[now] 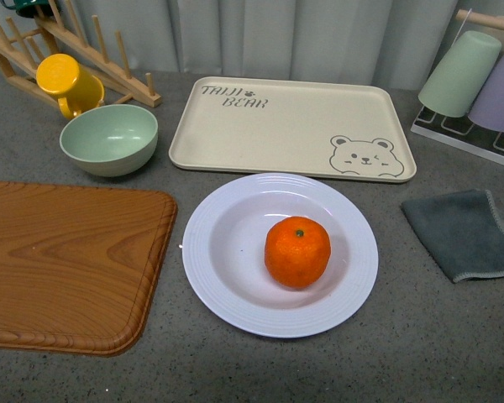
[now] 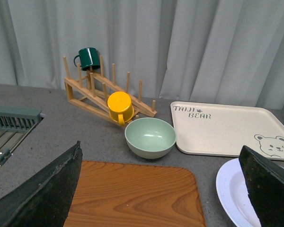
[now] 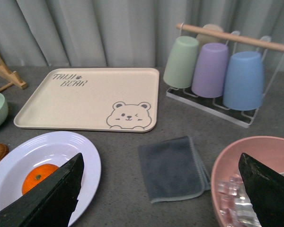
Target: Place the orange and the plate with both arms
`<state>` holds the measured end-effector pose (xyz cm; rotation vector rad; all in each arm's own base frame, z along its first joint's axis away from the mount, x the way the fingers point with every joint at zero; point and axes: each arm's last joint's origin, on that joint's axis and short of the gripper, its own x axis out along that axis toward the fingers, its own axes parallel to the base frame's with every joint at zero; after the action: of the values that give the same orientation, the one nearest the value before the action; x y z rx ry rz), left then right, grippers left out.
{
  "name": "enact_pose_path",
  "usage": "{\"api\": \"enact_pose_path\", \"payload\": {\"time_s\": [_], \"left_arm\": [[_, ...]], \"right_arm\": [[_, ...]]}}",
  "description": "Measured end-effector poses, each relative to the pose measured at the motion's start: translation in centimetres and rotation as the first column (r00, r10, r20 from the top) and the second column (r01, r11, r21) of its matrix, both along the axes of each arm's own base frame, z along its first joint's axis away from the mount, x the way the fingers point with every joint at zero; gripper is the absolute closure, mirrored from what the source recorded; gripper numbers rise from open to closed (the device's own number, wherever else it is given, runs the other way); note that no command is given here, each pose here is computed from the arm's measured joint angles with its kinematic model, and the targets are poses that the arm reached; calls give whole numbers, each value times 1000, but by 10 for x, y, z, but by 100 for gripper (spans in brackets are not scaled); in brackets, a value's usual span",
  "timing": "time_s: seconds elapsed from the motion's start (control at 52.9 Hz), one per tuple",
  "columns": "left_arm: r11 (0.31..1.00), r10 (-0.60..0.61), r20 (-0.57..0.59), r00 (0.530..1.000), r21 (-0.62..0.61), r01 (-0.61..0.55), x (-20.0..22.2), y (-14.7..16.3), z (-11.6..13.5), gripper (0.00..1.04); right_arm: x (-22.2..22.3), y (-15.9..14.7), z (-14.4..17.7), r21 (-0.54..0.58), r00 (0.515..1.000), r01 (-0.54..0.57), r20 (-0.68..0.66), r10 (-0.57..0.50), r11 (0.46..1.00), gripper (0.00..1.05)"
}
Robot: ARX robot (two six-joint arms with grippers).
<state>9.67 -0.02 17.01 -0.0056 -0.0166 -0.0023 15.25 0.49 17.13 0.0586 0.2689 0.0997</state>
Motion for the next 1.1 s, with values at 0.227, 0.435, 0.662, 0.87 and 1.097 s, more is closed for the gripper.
{"api": "enact_pose_path", "payload": {"time_s": [0.227,0.435,0.662,0.87,1.097], "left_arm": [[1000,0,0,1000,0,0,0,0,0,6],[1000,0,0,1000,0,0,0,0,0,6],[1000,0,0,1000,0,0,0,0,0,6],[1000,0,0,1000,0,0,0,0,0,6],[1000,0,0,1000,0,0,0,0,0,6]], "right_arm": [[71,9,-36,224,946,-61,-297,128,973,9],[115,17,-82,456,835,-6,-487,255,890,9],[143,27,-115,608,744,102,-572,346,787,9],[157,39,-136,671,692,158,-599,404,724,9],[168,46,-151,705,660,196,-609,440,682,9]]}}
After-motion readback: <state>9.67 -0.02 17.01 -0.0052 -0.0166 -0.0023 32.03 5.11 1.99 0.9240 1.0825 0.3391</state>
